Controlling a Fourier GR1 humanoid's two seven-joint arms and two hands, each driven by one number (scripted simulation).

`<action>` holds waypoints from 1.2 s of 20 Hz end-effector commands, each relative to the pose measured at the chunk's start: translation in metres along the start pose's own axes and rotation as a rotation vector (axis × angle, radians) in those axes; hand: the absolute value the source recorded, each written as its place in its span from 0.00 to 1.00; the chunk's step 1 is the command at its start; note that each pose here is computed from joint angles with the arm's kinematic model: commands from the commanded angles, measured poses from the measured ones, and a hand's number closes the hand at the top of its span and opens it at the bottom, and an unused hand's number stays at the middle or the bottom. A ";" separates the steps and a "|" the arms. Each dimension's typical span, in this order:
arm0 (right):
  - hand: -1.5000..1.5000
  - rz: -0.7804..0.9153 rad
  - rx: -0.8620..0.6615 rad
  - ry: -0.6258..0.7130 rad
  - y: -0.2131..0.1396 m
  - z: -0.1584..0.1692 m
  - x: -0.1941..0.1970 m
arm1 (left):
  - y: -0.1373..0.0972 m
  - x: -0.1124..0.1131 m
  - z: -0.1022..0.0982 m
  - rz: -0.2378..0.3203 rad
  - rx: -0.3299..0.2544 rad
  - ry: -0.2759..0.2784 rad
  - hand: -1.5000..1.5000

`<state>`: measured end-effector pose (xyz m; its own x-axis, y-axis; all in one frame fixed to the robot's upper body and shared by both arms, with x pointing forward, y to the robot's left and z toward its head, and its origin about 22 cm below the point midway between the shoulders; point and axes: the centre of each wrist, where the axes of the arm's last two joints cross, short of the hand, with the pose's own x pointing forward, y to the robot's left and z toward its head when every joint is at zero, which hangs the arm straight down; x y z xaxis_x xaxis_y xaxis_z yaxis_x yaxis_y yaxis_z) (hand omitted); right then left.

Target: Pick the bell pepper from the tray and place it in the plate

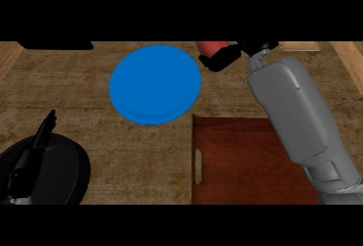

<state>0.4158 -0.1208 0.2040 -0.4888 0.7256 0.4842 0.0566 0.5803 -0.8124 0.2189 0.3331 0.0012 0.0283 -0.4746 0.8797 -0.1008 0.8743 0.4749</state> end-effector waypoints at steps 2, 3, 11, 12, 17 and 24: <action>1.00 -0.046 0.052 0.022 0.033 -0.033 0.051 | 0.002 0.004 -0.006 0.025 -0.027 0.013 0.50; 1.00 -0.055 0.063 0.021 0.059 -0.018 0.036 | -0.010 -0.002 -0.006 0.006 0.002 -0.006 0.50; 1.00 -0.007 0.202 0.126 0.074 -0.049 0.055 | -0.007 0.011 -0.010 -0.001 -0.041 -0.025 0.50; 1.00 -0.004 0.228 0.115 0.083 -0.044 0.046 | -0.024 0.012 -0.019 0.008 -0.051 -0.044 0.50; 1.00 -0.025 0.252 0.161 0.107 -0.031 0.029 | -0.005 0.009 -0.017 0.018 -0.085 -0.046 0.50; 0.00 -0.165 0.223 0.369 0.117 -0.022 0.008 | -0.019 0.013 -0.019 0.006 -0.068 -0.051 0.50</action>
<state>0.4383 -0.0351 0.1340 -0.2129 0.7373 0.6411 -0.2065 0.6074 -0.7671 0.2420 0.3127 0.0083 -0.0342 -0.4693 0.8824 -0.0229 0.8830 0.4688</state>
